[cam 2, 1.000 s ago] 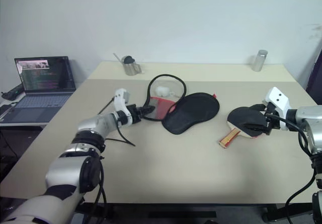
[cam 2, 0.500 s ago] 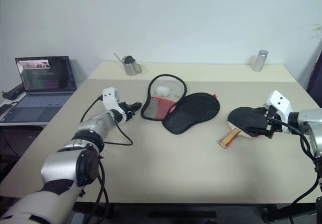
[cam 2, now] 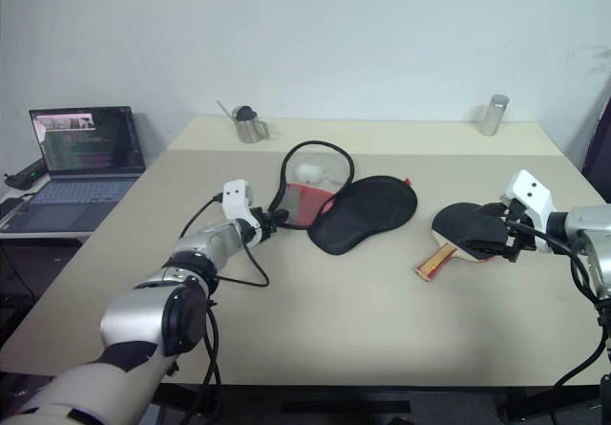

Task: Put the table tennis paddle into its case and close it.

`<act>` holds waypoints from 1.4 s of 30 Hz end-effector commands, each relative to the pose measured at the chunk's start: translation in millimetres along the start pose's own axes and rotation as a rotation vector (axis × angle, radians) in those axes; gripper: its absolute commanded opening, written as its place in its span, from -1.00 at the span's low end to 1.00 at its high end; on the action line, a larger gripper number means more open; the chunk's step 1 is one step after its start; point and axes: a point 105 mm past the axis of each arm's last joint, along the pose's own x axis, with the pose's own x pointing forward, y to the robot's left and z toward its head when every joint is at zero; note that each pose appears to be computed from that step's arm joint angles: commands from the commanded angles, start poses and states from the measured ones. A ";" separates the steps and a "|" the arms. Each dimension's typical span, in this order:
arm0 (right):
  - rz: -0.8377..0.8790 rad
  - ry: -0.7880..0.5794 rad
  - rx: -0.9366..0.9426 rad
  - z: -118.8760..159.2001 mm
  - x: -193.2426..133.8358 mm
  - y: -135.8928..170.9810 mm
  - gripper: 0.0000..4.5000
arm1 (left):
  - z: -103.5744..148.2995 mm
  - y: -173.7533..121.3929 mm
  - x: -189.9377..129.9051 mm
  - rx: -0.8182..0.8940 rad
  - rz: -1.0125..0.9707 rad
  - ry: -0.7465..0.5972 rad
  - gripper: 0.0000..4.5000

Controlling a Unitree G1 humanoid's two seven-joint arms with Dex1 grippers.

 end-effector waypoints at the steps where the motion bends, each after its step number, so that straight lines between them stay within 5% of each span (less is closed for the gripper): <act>1: -0.036 -0.028 -0.042 13.7 -12.7 -5.5 1.00 | 9.7 -5.1 0.9 0.012 -0.009 -0.023 0.22; 4: -0.039 -0.028 -0.042 13.6 -12.6 -5.9 1.00 | 8.4 -2.3 0.0 0.005 -0.006 -0.023 0.22; 7: -0.040 -0.031 -0.043 14.2 -10.9 -6.0 1.00 | 7.8 -0.7 -0.9 -0.001 -0.011 -0.025 -0.01; 13: -0.039 -0.037 -0.045 15.5 -8.5 -5.9 1.00 | 10.2 -1.1 -1.6 0.006 -0.020 -0.028 -0.96; 26: -0.054 -0.037 -0.037 11.7 -11.8 -3.1 1.00 | 46.9 14.0 -12.6 -0.101 0.037 -0.199 -0.99; 42: -0.047 -0.034 -0.039 14.1 -9.7 -4.1 1.00 | 15.8 5.8 -44.5 -0.174 0.261 -0.229 -0.99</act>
